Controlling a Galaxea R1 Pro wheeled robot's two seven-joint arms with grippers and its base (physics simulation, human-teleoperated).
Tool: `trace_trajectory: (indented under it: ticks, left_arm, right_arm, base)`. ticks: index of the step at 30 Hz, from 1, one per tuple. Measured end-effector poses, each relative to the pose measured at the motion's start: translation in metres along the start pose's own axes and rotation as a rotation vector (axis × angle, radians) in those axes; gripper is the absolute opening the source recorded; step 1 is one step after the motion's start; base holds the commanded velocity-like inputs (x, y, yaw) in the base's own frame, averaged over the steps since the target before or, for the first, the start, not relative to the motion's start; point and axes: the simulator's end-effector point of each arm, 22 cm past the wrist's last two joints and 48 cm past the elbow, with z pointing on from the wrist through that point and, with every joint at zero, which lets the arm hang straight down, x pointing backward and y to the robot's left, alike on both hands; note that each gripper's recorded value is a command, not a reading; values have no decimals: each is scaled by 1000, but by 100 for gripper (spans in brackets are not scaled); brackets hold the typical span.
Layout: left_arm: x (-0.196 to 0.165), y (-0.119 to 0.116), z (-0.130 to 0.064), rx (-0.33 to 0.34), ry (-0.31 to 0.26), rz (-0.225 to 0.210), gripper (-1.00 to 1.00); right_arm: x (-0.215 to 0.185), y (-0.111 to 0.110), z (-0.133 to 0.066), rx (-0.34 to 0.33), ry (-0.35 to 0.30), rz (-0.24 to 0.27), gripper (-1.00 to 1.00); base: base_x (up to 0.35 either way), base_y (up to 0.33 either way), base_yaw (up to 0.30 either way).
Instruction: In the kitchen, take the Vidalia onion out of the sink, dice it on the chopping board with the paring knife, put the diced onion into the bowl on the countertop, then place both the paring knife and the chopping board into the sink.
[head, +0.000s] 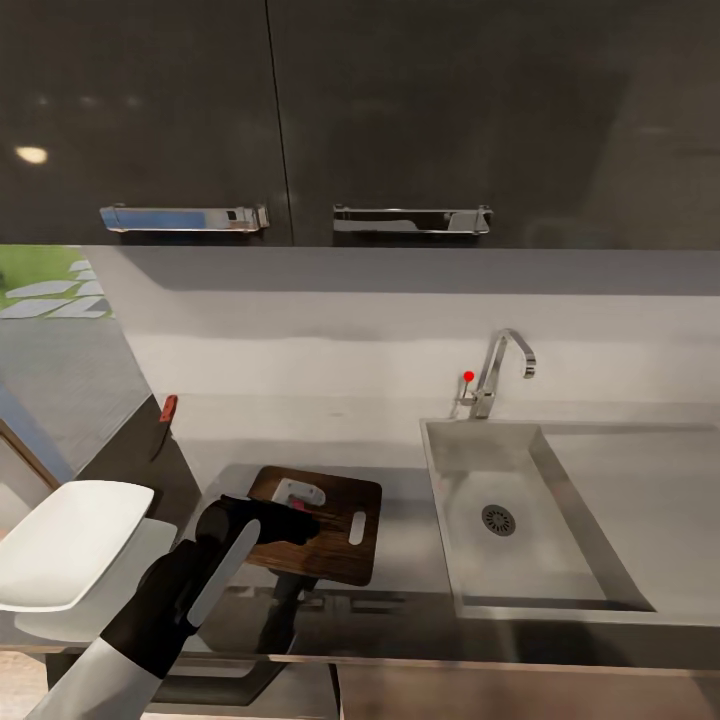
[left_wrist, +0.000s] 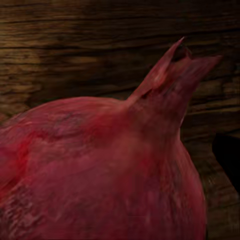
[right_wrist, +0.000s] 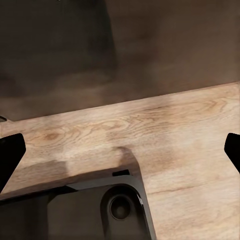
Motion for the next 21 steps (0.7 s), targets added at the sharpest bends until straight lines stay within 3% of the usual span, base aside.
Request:
trace_trajectory:
  ticks: [21]
  left_arm:
    - [-5, 1, -3, -1, -13, -5, 100]
  right_arm:
    - [0, 0, 0, 0, 1, 0, 100]
  base:
    - [0, 0, 0]
